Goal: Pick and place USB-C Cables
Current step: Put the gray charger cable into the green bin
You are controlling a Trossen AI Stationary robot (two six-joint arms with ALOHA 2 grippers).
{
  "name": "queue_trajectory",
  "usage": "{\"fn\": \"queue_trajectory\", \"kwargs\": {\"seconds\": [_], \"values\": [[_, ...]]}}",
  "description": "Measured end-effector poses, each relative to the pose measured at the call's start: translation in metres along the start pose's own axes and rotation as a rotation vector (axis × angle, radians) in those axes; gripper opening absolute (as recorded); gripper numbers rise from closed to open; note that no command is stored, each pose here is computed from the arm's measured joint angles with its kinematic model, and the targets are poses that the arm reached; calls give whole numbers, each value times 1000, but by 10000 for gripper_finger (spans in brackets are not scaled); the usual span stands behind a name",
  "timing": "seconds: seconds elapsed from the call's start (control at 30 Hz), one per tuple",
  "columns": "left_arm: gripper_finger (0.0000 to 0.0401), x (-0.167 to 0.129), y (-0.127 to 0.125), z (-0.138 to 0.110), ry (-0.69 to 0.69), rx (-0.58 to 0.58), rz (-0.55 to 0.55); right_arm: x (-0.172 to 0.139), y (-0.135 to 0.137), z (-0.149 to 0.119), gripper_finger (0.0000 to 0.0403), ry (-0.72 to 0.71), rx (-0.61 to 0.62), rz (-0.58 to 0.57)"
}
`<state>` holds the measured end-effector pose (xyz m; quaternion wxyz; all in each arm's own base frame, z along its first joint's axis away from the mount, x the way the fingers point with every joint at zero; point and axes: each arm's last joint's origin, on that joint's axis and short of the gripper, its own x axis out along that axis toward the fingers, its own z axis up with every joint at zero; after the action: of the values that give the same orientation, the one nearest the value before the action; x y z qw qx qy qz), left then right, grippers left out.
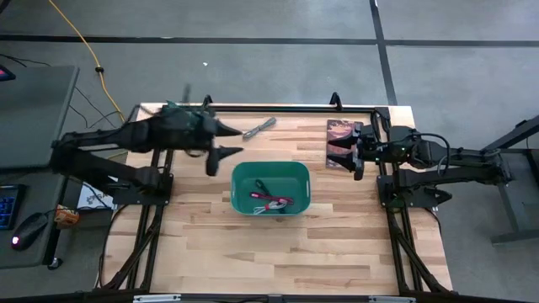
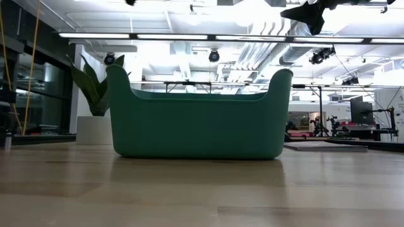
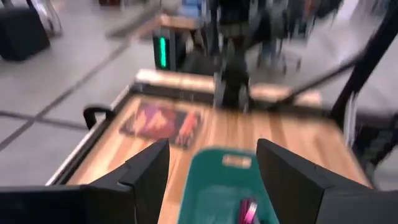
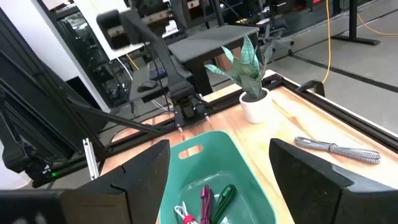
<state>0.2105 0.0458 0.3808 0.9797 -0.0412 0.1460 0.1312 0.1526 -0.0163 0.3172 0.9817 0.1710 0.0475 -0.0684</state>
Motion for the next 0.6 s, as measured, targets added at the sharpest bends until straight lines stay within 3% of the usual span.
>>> {"fn": "queue_trajectory", "kwargs": {"seconds": [0.27,0.43,0.6], "values": [[221,-38,5,-36,-268,-174,4,0,0,1,265,-8,0,3],[221,-36,8,-61,-294,-241,24,0,1,2,265,-16,0,6],[221,-32,8,-67,-291,-244,23,0,1,2,265,-22,-3,8]]}}
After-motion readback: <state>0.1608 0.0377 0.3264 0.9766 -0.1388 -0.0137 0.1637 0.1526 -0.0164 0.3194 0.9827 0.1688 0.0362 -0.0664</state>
